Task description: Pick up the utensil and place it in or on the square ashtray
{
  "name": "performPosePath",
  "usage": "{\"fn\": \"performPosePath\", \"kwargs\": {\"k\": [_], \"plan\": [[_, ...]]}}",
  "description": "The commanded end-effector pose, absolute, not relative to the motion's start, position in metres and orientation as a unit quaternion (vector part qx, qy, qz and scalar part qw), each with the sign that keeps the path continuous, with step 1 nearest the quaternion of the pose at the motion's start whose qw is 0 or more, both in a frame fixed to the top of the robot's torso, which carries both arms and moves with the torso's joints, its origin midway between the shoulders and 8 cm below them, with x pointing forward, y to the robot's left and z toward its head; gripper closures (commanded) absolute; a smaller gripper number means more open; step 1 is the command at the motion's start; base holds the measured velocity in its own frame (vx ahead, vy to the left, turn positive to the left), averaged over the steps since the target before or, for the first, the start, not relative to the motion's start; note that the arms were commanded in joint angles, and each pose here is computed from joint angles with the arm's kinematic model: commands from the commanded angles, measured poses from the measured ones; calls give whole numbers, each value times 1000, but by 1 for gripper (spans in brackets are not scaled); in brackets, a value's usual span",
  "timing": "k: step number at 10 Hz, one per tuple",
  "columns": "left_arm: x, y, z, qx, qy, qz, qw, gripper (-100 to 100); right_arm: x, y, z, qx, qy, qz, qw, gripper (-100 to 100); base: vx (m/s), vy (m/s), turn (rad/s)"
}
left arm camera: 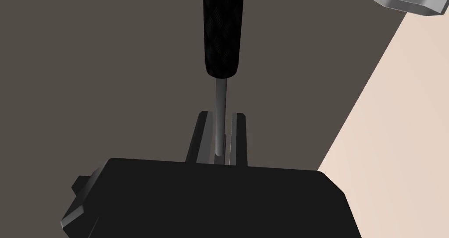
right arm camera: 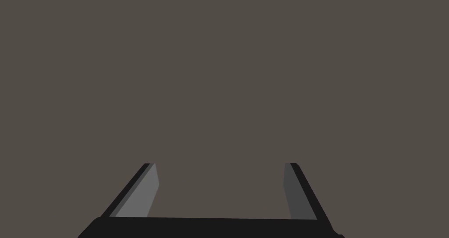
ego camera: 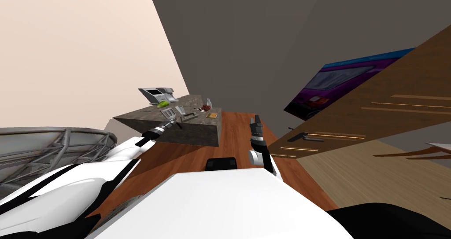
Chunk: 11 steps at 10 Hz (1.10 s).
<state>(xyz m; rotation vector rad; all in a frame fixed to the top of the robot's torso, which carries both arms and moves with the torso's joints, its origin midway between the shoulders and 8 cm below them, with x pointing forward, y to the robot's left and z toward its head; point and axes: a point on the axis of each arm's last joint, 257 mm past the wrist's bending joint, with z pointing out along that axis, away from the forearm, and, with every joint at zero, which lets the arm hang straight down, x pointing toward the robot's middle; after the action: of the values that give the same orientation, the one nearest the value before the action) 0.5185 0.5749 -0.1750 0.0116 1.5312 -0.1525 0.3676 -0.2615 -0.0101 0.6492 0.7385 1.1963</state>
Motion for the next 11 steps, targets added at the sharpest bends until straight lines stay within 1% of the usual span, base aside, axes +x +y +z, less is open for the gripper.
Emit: {"fn": "performPosePath", "kwargs": {"k": [1, 2, 3, 4, 6, 7, 9, 10, 11], "plan": [[526, 569, -161, 4, 680, -79, 729, 100, 368, -262, -10, 293, 333, 540, 715, 0, -177, 30, 94], [528, 560, -155, 18, 674, -86, 733, 100, 368, -262, -10, 293, 333, 540, 715, 0, -170, 37, 48], [526, 569, -161, 5, 680, -79, 729, 100, 368, -262, -10, 293, 333, 540, 715, 0, -77, 18, -19], [533, 565, -145, 4, 666, -89, 740, 100, 368, -262, -10, 293, 333, 540, 715, 0, -126, 30, 115], [536, 565, -133, 4, 658, -94, 747, 100, 368, -262, -10, 293, 333, 540, 715, 0, -192, 46, 65], [534, 571, -121, 11, 657, -95, 747, 100, 368, -262, -10, 293, 333, 540, 715, 0, -58, 76, -91], [531, 574, -119, 16, 662, -93, 743, 100, 368, -262, -10, 293, 334, 540, 715, 0, 156, 101, -115], [529, 578, -123, 11, 665, -91, 741, 100, 368, -262, -10, 293, 334, 540, 715, 0, 107, 33, -17], [531, 574, -119, 16, 662, -93, 743, 100, 368, -262, -10, 293, 334, 540, 715, 0, 30, -7, 13]]}}
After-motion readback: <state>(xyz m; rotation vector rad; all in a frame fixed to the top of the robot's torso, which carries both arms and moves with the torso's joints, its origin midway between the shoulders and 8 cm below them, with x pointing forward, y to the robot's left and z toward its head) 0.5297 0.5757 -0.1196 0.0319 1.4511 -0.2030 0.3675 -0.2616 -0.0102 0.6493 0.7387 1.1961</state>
